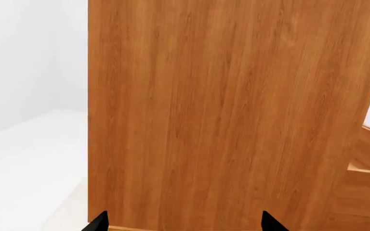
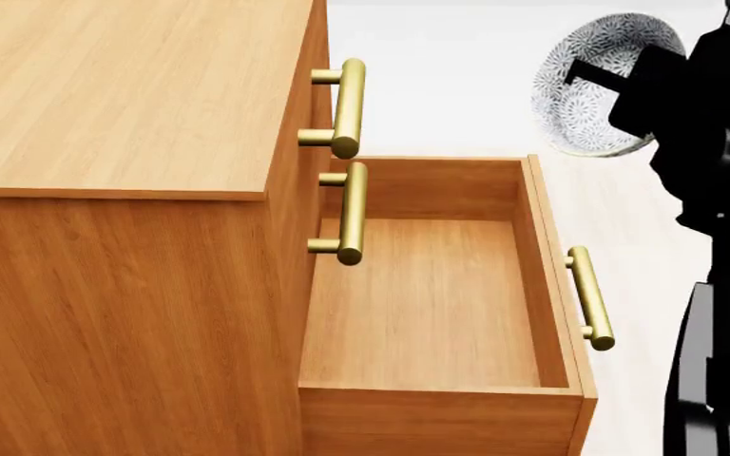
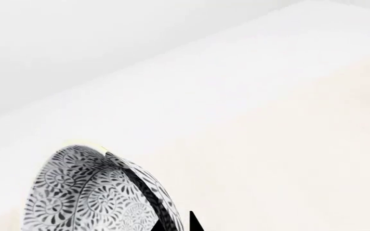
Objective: Put the bowl in the bottom drawer of the cabinet and close it.
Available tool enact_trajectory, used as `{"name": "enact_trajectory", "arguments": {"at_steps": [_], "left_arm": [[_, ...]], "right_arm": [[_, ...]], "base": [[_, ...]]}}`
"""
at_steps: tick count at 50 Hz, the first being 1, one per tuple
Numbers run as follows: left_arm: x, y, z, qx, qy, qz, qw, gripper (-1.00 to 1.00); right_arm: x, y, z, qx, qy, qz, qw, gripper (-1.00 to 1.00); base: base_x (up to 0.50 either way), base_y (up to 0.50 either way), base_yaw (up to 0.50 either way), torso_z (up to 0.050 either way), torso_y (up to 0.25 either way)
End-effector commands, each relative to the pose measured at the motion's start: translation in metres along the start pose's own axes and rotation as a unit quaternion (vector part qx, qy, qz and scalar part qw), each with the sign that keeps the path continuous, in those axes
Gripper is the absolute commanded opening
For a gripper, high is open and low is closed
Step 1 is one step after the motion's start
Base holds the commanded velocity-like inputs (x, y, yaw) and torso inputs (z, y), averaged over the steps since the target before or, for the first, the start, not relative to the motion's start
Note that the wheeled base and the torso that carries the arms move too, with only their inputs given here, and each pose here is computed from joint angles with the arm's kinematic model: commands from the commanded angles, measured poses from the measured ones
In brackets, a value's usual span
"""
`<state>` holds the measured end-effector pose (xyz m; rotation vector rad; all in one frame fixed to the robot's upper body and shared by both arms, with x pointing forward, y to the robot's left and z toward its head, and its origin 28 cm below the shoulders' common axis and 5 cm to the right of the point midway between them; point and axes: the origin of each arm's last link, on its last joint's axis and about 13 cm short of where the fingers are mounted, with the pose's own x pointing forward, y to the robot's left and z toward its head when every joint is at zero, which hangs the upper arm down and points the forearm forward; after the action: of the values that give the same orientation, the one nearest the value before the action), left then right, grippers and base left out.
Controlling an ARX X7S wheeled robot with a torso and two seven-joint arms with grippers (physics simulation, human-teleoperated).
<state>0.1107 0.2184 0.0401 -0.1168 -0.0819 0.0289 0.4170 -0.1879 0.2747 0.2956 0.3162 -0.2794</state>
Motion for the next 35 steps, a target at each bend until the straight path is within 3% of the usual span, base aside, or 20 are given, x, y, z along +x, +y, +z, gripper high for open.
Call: {"name": "enact_trajectory", "arguments": {"at_steps": [1,6,8,10,35], "left_arm": [[0.0,0.0,0.0,-0.003,-0.001,0.0,1.0,1.0],[0.0,0.001,0.001,-0.004,-0.001,0.0,1.0,1.0],[0.0,0.001,0.001,-0.005,-0.001,-0.001,1.0,1.0],[0.0,0.001,0.001,-0.005,-0.001,-0.002,1.0,1.0],[0.0,0.001,0.0,-0.009,-0.001,-0.003,1.0,1.0]], "right_arm": [[0.003,0.013,-0.012,-0.023,0.013,0.019,0.999,-1.0],[0.005,0.013,-0.021,-0.021,0.027,0.023,0.999,-1.0],[0.006,0.013,-0.025,-0.044,0.033,0.021,0.998,-1.0],[0.007,0.014,-0.03,-0.028,0.039,0.028,0.998,-1.0],[0.01,0.028,-0.053,-0.056,0.059,0.058,0.995,-1.0]], "base": [[0.0,0.0,0.0,0.0,0.0],[0.0,0.0,0.0,0.0,0.0],[0.0,0.0,0.0,0.0,0.0],[0.0,0.0,0.0,0.0,0.0],[0.0,0.0,0.0,0.0,0.0]]}}
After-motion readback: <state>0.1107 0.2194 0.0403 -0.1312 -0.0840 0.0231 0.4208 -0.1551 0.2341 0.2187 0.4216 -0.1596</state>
